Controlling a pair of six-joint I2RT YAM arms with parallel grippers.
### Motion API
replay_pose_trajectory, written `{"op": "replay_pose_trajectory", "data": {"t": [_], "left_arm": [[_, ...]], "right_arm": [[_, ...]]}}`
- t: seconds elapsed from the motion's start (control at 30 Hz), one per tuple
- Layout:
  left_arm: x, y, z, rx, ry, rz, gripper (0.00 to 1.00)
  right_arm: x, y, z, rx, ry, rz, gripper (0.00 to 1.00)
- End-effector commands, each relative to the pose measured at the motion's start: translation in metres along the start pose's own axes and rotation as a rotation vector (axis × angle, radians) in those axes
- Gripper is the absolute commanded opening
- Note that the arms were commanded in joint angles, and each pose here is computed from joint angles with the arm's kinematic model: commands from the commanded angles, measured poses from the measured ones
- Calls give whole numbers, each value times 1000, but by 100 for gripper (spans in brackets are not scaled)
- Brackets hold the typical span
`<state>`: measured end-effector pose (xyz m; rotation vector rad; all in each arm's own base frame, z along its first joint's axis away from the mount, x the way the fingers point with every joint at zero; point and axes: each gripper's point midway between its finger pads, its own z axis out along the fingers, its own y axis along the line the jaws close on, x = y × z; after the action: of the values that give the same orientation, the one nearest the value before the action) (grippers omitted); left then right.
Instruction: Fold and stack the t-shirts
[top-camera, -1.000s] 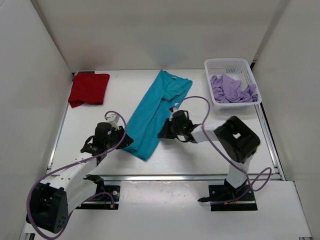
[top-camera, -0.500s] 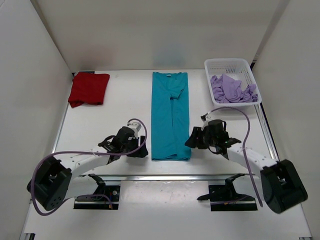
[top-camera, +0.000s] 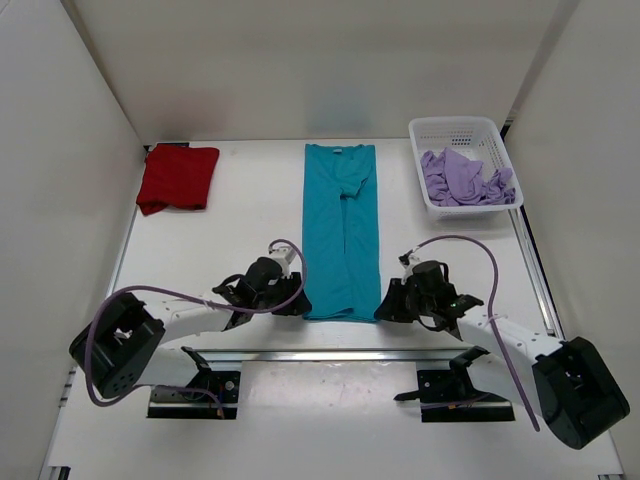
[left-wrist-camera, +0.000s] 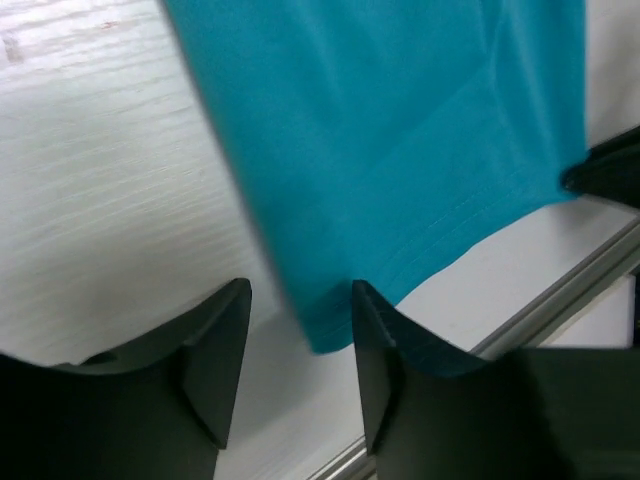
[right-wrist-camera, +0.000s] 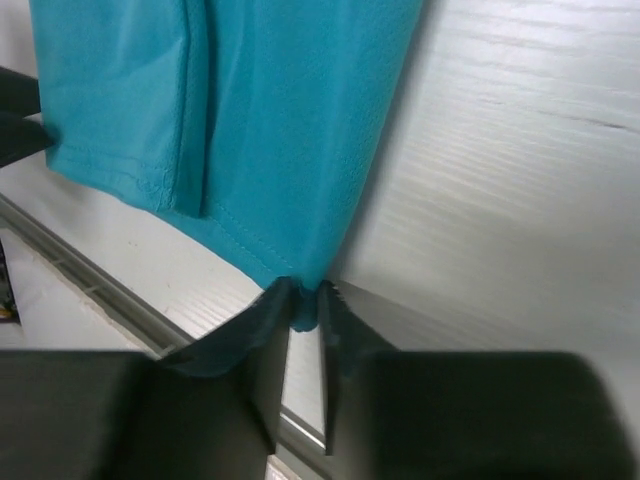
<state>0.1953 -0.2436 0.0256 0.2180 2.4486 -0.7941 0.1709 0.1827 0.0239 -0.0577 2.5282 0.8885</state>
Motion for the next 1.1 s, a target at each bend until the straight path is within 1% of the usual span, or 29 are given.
{"op": "replay_pose_trajectory", "data": {"t": [0.0,0.03,0.1,0.13,0.17,0.2,0.23,0.27,0.3,0.33,0.4,0.43,0.47,0.53,0.57,0.6,0.67,0.7,0.73,0.77,0.8,0.83,0.87,0.9,0.93,0.97,1.0,1.03,1.07], "left_arm": [[16,-7,5,18,52,-22,52],[19,-8,5,18,62,-23,45],[21,-8,6,15,63,-23,41],[26,-7,4,15,75,-31,37],[29,-5,4,17,84,-44,32],[31,-2,4,7,85,-52,26],[33,-1,2,-2,87,-51,22],[38,2,1,-13,93,-60,15],[35,0,-2,-28,67,-53,11],[39,4,-6,-40,57,-58,12],[49,8,-12,-50,49,-71,8],[52,2,-16,-28,53,-70,5],[57,0,-19,-20,64,-82,5],[66,-8,-25,-12,71,-73,1],[69,-10,-28,-5,86,-75,0],[63,-12,-30,-5,80,-89,0],[41,-24,-39,4,37,-84,0],[21,-33,-42,25,-5,-81,0],[4,-30,-44,19,-46,-97,0],[-22,-34,-49,43,-102,-126,0],[-39,-37,-53,59,-133,-125,1],[-50,-28,-52,53,-138,-157,0],[-69,-36,-55,82,-161,-148,1],[-94,-34,-59,71,-216,-144,1],[-101,-23,-54,27,-213,-143,1],[-110,-28,-49,28,-203,-134,1],[-130,-32,-52,37,-232,-124,1],[-142,-32,-46,32,-234,-128,2],[-144,-24,-35,13,-214,-133,2]], "right_arm": [[1,10,2,-34,-8,5,12],[-1,10,2,-33,-26,4,8],[1,8,1,-29,-45,6,4],[0,10,0,-49,-66,12,1],[-4,14,-1,-77,-94,3,0],[-2,13,-1,-75,-104,21,0],[-4,16,-3,-87,-111,13,0],[-4,15,-4,-71,-122,12,0],[1,14,-5,-57,-107,1,0],[2,20,-6,-70,-113,-9,0],[19,19,-7,-28,-84,-18,0],[30,26,-8,-35,-70,-33,0],[33,28,-9,-39,-71,-50,1],[42,42,-12,-58,-38,-75,0],[34,48,-15,-60,-48,-84,0],[32,50,-16,-58,-48,-89,0],[10,56,-20,-69,-90,-101,0],[2,60,-22,-90,-99,-108,0],[-17,61,-26,-94,-136,-104,0],[-32,59,-28,-84,-161,-112,0],[-38,59,-28,-92,-153,-104,0],[-55,58,-32,-89,-185,-112,0],[-70,53,-32,-69,-202,-119,0],[-79,51,-29,-66,-204,-119,0],[-99,54,-35,-71,-250,-121,0],[-111,47,-32,-54,-260,-103,0],[-115,46,-26,-61,-245,-91,0],[-130,45,-23,-55,-265,-86,0],[-144,45,-24,-52,-301,-87,0]]}}
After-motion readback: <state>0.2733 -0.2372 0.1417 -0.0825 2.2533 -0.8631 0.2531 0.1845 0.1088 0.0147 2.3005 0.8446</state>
